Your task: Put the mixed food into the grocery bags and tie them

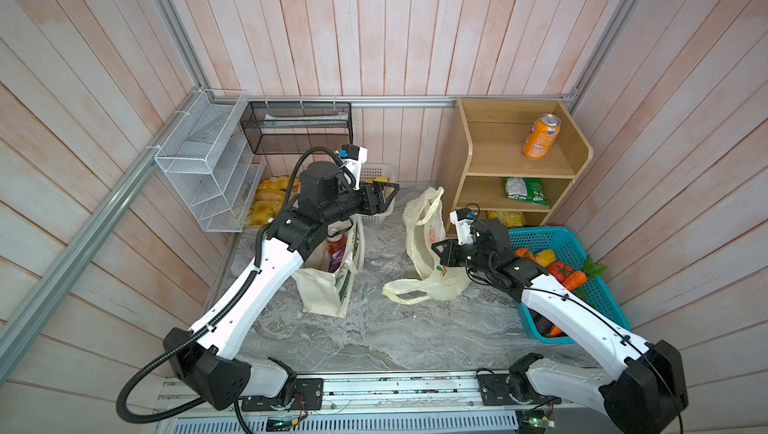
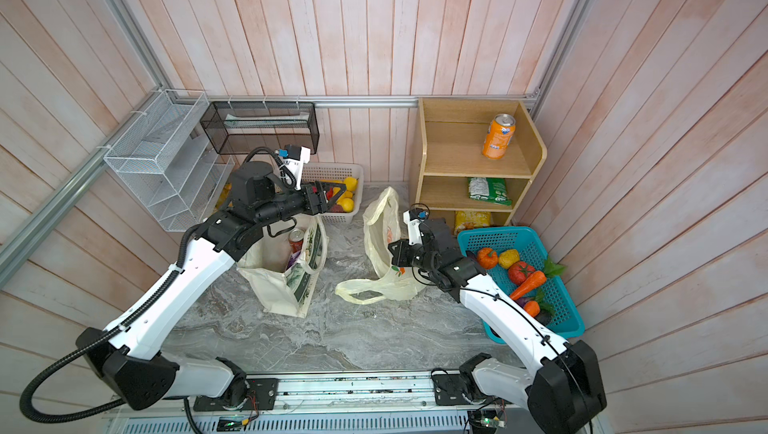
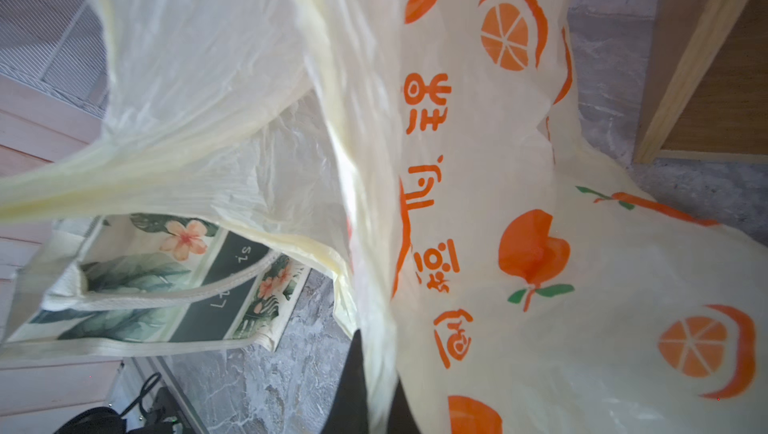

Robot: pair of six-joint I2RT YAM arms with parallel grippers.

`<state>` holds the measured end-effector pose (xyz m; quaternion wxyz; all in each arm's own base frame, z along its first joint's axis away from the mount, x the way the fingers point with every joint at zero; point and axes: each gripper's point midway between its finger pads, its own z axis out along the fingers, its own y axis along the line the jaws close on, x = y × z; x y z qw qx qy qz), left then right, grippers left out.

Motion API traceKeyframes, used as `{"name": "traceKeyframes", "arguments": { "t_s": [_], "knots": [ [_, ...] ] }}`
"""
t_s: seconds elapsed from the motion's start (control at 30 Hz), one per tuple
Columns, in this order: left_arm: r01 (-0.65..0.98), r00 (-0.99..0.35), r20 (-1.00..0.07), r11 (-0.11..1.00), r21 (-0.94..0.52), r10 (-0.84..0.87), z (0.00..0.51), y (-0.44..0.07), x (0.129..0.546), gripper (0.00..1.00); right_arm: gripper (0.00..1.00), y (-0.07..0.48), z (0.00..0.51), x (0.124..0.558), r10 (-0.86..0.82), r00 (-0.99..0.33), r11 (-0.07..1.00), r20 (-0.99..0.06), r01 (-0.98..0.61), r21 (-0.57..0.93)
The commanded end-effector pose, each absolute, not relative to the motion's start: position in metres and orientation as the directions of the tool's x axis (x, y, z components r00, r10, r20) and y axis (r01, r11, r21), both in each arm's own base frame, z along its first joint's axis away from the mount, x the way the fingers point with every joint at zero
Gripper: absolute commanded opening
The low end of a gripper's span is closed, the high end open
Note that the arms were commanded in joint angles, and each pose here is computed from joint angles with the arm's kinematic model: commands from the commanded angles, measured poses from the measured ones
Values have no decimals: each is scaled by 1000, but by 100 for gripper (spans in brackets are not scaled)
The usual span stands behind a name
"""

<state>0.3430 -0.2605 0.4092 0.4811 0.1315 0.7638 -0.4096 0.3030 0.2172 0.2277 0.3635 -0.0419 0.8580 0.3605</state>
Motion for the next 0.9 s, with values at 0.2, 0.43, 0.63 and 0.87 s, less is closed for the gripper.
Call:
{"name": "traceKeyframes", "arguments": {
  "t_s": [0.2,0.43,0.63,0.87],
  "knots": [
    [546,-570,-796,629,-553,-205,356,-253,321,70,0,213,300,296,293,-709,577,-641,-403,711],
    [526,-627,-763,636,-565,-159,313,-267,325,68,0,210,338,283,305,-681,517,-666,-469,716],
    [594,-637,-765,572,-566,-95,308,-309,314,68,0,210,348,278,323,-680,490,-659,-475,730],
    [645,-618,-779,496,-581,-108,319,-328,294,70,0,210,341,280,328,-689,492,-646,-459,740]
  ]
}}
